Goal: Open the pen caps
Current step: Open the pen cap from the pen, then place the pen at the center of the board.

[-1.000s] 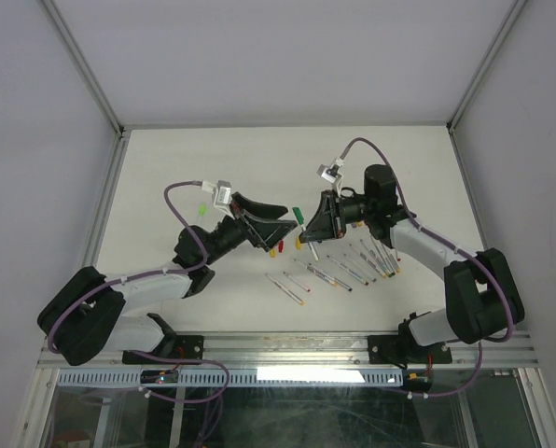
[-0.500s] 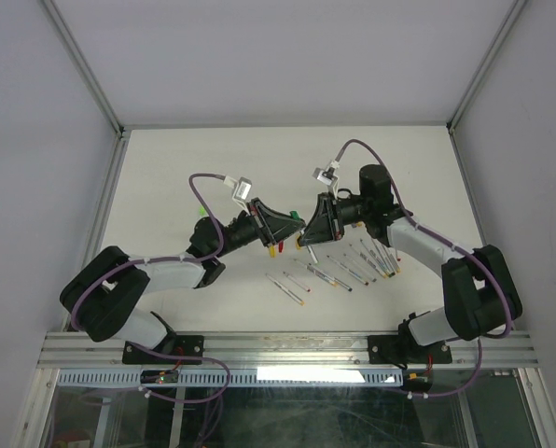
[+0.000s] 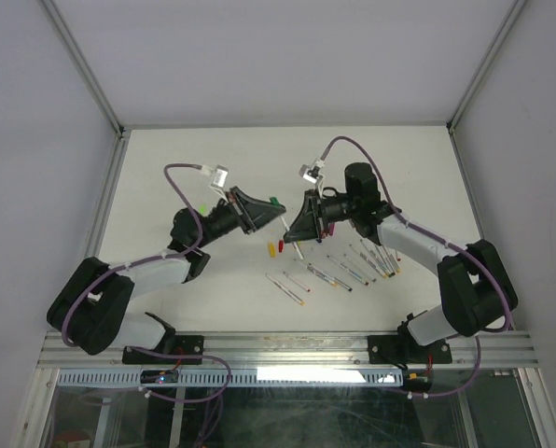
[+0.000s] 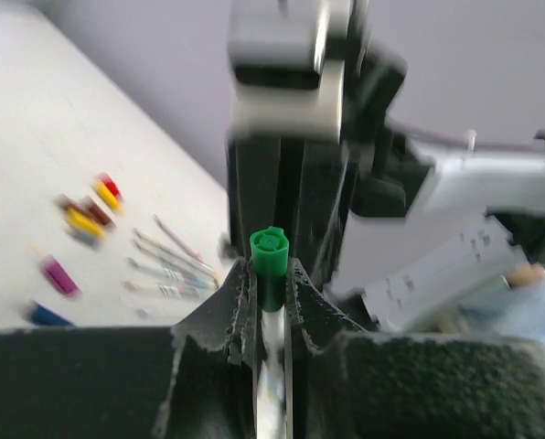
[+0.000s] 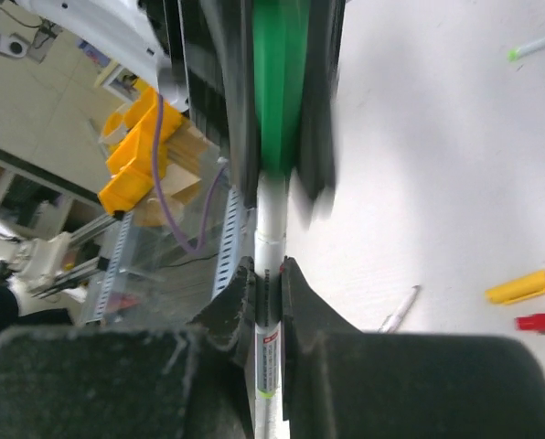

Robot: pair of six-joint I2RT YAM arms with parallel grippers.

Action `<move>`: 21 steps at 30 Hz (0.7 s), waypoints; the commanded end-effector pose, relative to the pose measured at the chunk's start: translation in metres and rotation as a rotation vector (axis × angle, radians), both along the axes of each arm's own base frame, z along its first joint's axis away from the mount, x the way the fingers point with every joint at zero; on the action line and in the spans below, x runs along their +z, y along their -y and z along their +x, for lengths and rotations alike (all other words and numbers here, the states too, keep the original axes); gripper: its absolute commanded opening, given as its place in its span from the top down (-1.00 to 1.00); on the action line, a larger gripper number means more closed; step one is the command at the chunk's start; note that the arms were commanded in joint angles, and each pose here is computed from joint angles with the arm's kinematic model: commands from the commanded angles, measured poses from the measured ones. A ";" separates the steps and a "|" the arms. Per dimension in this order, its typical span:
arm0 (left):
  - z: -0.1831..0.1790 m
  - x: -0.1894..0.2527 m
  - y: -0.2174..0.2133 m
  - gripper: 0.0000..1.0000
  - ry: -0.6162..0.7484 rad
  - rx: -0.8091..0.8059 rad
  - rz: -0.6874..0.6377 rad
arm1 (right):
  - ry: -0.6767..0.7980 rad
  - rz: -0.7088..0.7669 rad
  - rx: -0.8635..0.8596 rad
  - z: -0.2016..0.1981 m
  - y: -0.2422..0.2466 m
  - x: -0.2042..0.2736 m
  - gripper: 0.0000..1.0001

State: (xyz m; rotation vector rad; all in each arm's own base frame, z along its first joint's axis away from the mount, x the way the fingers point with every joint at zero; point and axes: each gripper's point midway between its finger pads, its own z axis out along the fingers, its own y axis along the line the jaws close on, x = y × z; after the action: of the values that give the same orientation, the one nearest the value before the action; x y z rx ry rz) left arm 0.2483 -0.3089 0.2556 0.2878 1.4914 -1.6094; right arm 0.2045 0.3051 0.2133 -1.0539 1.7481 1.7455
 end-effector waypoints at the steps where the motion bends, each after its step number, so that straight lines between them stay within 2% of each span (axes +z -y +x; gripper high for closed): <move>1: 0.053 0.096 -0.082 1.00 0.196 0.372 -0.217 | -0.116 -0.044 0.145 -0.042 -0.007 -0.015 1.00; 4: 0.067 0.100 -0.111 1.00 0.146 0.467 -0.226 | -0.128 -0.071 0.179 -0.056 -0.016 -0.022 1.00; 5: 0.070 0.096 -0.119 1.00 0.125 0.494 -0.217 | -0.090 -0.126 0.060 -0.039 -0.026 -0.036 1.00; 8: 0.077 0.076 -0.144 1.00 0.055 0.580 -0.178 | -0.085 -0.204 -0.013 -0.037 -0.035 -0.051 1.00; 10: 0.084 0.049 -0.156 1.00 -0.035 0.646 -0.107 | -0.074 -0.288 -0.085 -0.035 -0.042 -0.064 1.00; 14: 0.091 -0.026 -0.172 1.00 -0.257 0.756 0.120 | -0.032 -0.485 -0.238 -0.035 -0.056 -0.099 1.00; 18: 0.078 -0.104 -0.186 1.00 -0.545 0.814 0.290 | 0.005 -0.664 -0.315 -0.049 -0.071 -0.131 1.00; 21: 0.065 -0.140 -0.188 1.00 -0.673 0.805 0.368 | 0.068 -0.804 -0.360 -0.058 -0.073 -0.152 1.00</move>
State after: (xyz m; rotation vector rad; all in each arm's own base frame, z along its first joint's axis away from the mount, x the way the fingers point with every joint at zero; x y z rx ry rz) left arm 0.3368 -0.1371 0.1936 -0.5005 1.7582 -0.9539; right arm 0.1309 0.3782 0.0809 -1.0485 2.4077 1.1513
